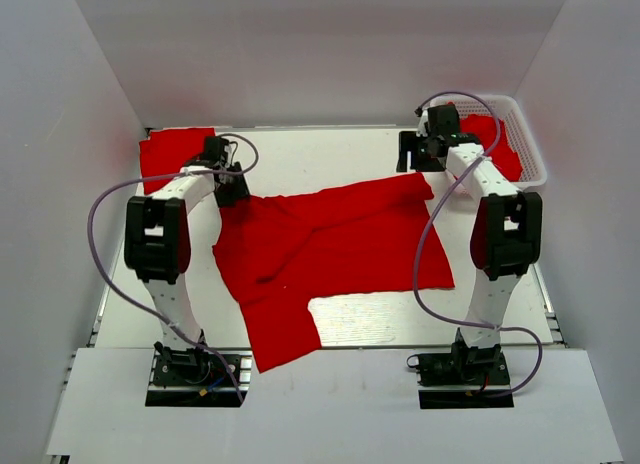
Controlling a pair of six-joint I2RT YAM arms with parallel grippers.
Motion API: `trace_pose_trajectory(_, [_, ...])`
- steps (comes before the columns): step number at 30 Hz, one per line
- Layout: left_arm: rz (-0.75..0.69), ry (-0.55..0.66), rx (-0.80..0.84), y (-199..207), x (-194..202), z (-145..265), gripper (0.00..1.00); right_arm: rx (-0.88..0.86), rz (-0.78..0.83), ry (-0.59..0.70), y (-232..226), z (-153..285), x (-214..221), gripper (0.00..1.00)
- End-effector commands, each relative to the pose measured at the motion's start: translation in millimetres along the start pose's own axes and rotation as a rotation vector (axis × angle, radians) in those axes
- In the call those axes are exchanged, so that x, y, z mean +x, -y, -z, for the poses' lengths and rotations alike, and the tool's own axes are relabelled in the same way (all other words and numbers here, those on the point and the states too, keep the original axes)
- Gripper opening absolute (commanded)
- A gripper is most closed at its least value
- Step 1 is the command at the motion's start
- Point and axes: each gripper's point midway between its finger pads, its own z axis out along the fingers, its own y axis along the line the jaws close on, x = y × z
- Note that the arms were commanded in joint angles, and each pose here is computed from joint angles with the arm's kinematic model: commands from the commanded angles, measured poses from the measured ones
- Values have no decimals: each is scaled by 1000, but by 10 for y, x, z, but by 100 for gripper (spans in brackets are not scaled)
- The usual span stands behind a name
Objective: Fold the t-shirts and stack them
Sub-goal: Fold the flattened tshirt in 1/3 of the way
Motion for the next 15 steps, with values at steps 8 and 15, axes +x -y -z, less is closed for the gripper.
trace_pose_trajectory(8, [-70, 87, 19, 44, -305, -144, 22, -36, -17, -7, -163, -284, -24, 76])
trace_pose_trajectory(15, [-60, 179, -28, -42, -514, 83, 0, -32, -56, -43, -157, -498, 68, 76])
